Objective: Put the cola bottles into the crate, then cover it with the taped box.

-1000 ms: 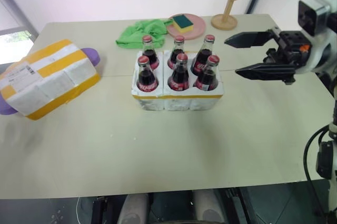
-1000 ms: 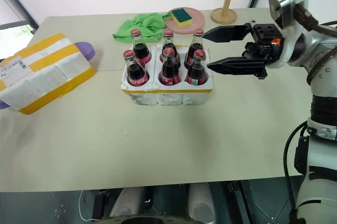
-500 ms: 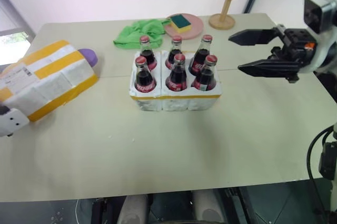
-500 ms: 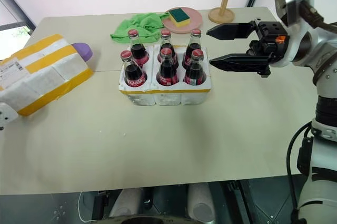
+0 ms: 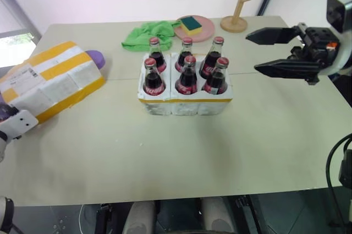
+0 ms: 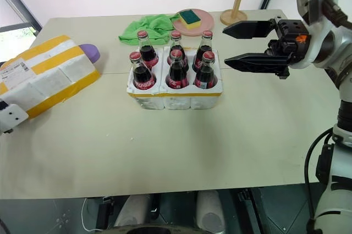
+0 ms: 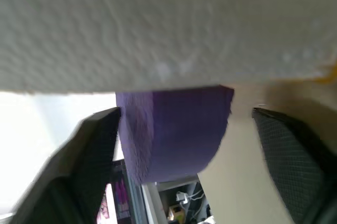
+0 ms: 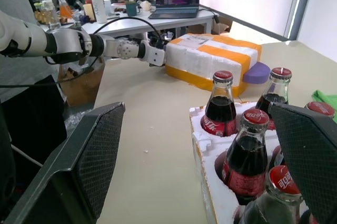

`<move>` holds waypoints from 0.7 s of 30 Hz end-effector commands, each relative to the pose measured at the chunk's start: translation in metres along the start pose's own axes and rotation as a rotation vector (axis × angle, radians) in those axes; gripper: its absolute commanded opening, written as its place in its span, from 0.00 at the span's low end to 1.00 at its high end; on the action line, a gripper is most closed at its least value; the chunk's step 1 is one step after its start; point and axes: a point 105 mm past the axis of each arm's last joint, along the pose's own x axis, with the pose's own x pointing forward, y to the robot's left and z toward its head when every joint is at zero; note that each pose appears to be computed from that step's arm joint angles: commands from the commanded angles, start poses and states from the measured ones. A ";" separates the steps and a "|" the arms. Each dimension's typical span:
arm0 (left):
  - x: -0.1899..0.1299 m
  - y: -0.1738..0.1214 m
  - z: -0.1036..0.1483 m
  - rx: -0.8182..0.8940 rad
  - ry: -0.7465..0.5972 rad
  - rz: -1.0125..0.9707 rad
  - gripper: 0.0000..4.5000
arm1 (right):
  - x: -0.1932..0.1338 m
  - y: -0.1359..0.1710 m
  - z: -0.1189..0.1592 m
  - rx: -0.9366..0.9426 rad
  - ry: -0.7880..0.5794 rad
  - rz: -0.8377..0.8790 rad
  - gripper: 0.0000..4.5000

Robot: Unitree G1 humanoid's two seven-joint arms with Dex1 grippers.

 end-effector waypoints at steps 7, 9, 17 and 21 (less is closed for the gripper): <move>0.003 0.013 -0.002 -0.005 0.034 0.034 0.07 | -0.006 0.005 0.012 -0.056 -0.033 -0.012 1.00; 0.003 0.014 -0.003 -0.002 0.039 0.041 0.06 | -0.005 0.006 0.012 -0.056 -0.036 -0.011 1.00; 0.001 0.028 -0.004 0.013 0.020 0.078 0.06 | -0.005 0.004 0.010 -0.056 -0.040 -0.016 1.00; -0.001 0.049 -0.001 0.011 -0.015 0.111 0.06 | -0.009 0.000 0.006 -0.062 -0.012 -0.036 1.00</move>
